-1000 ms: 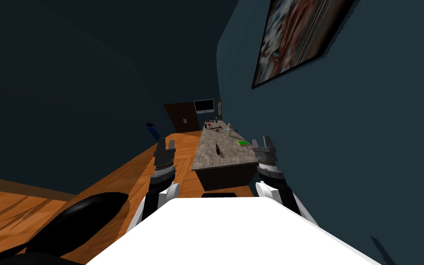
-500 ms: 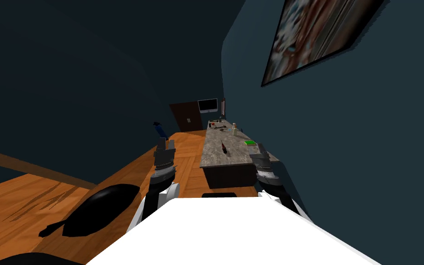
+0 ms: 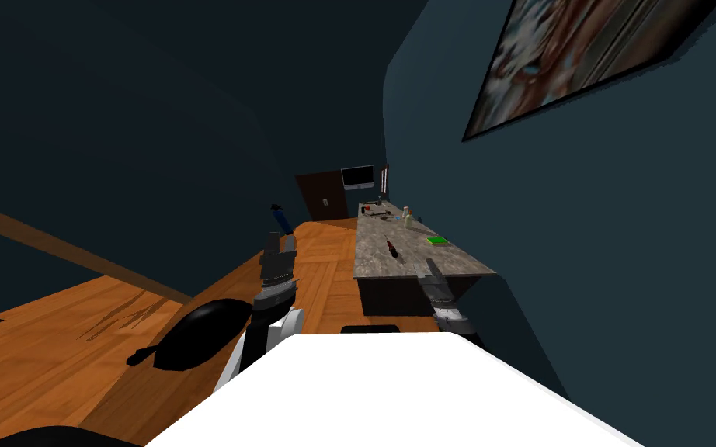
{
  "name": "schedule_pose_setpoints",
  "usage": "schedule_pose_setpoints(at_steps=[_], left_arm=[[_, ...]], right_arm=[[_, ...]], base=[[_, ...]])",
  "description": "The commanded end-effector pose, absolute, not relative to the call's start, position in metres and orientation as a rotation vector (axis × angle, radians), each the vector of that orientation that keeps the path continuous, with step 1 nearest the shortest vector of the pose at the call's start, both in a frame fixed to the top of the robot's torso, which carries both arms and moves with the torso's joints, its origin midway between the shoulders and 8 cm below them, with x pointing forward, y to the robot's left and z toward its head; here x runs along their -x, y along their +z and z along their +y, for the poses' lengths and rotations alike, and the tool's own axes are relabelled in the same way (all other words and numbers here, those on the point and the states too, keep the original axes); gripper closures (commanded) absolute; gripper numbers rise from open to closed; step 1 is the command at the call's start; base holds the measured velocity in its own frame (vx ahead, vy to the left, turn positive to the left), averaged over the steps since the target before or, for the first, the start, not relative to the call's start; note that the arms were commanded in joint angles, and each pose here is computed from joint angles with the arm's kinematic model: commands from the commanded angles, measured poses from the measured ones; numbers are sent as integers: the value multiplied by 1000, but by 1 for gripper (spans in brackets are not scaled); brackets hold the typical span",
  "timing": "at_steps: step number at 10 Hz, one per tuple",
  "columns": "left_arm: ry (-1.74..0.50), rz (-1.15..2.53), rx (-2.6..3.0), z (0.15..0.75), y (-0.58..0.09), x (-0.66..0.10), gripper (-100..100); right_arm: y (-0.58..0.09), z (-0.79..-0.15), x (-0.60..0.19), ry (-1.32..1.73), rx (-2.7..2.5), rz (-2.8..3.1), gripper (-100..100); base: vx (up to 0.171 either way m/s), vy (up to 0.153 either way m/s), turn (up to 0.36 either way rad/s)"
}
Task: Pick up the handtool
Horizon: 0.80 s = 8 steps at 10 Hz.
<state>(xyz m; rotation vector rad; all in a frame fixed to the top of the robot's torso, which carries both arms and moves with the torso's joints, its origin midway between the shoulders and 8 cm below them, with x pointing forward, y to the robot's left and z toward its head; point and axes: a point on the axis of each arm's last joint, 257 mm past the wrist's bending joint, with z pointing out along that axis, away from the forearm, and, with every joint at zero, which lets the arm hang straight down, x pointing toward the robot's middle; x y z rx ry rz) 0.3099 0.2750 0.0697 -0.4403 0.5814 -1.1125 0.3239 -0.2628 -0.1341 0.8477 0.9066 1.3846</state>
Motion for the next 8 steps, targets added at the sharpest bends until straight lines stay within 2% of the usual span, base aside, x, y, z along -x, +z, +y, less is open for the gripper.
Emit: schedule_pose_setpoints(at_steps=[1, 3, 8], left_arm=[[-1113, 581, 440, 275, 70, -310, 0], [-1113, 581, 440, 275, 70, -310, 0], [-1112, 581, 440, 275, 70, -310, 0]], right_arm=[[-167, -261, -314, 1389, -905, 975, -100], [-201, -258, -300, 1383, -962, 1045, -100], [-292, -252, -241, 1346, -1119, 1267, -100]], base=[[6, 159, 104], [-40, 215, 95], [15, 173, 77]])
